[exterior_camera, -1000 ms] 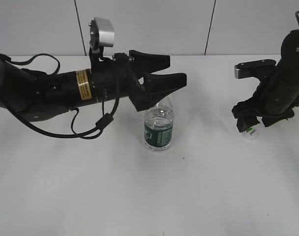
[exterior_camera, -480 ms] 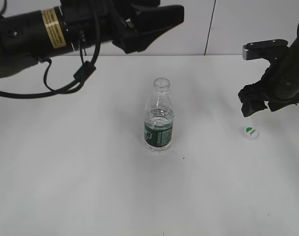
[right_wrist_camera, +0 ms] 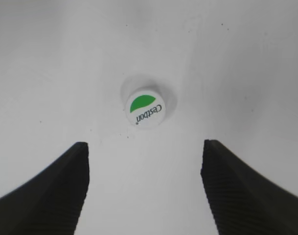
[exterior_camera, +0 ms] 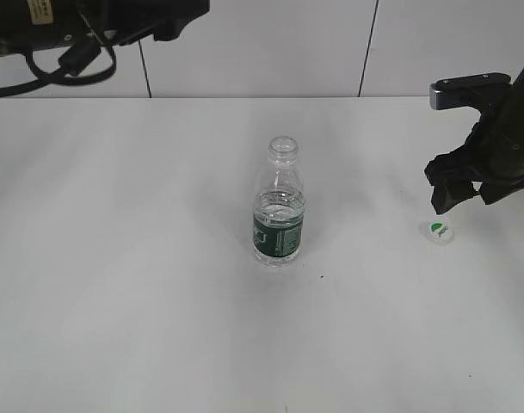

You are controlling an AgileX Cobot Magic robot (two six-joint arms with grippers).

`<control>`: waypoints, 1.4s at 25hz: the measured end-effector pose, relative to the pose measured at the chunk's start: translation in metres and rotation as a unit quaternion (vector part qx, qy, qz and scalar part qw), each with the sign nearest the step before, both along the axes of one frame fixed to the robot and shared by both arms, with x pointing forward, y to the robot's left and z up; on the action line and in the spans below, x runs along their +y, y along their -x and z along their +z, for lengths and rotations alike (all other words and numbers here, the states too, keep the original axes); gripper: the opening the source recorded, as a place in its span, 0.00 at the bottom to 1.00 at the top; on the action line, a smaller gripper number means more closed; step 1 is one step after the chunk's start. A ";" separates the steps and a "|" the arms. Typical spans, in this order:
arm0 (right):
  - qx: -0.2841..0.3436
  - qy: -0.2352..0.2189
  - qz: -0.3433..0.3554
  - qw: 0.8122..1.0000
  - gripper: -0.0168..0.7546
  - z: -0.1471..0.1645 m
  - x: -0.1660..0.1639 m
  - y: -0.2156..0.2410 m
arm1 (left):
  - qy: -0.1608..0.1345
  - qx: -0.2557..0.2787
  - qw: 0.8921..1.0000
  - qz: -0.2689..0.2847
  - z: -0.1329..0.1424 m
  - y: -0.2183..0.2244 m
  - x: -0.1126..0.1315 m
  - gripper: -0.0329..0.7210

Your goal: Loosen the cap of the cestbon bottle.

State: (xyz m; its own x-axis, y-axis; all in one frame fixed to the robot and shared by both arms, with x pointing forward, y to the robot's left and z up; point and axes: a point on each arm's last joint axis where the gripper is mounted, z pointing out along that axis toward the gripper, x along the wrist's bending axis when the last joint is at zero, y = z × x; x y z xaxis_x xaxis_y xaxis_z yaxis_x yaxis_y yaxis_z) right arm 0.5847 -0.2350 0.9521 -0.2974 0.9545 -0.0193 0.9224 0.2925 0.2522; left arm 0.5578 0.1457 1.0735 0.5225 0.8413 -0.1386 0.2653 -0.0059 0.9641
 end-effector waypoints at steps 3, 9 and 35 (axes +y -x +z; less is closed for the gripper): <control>0.006 0.001 0.000 1.000 0.73 0.000 0.000 0.001 | -0.030 0.044 0.997 0.057 -0.007 -0.006 0.016 0.74; 0.021 0.004 0.000 1.000 0.73 -0.001 -0.001 0.004 | -0.073 0.104 0.981 0.148 -0.013 -0.013 0.046 0.74; 0.013 -0.004 -0.052 0.999 0.76 0.010 -0.024 -0.001 | -0.174 0.381 0.884 0.209 -0.029 -0.035 0.134 0.74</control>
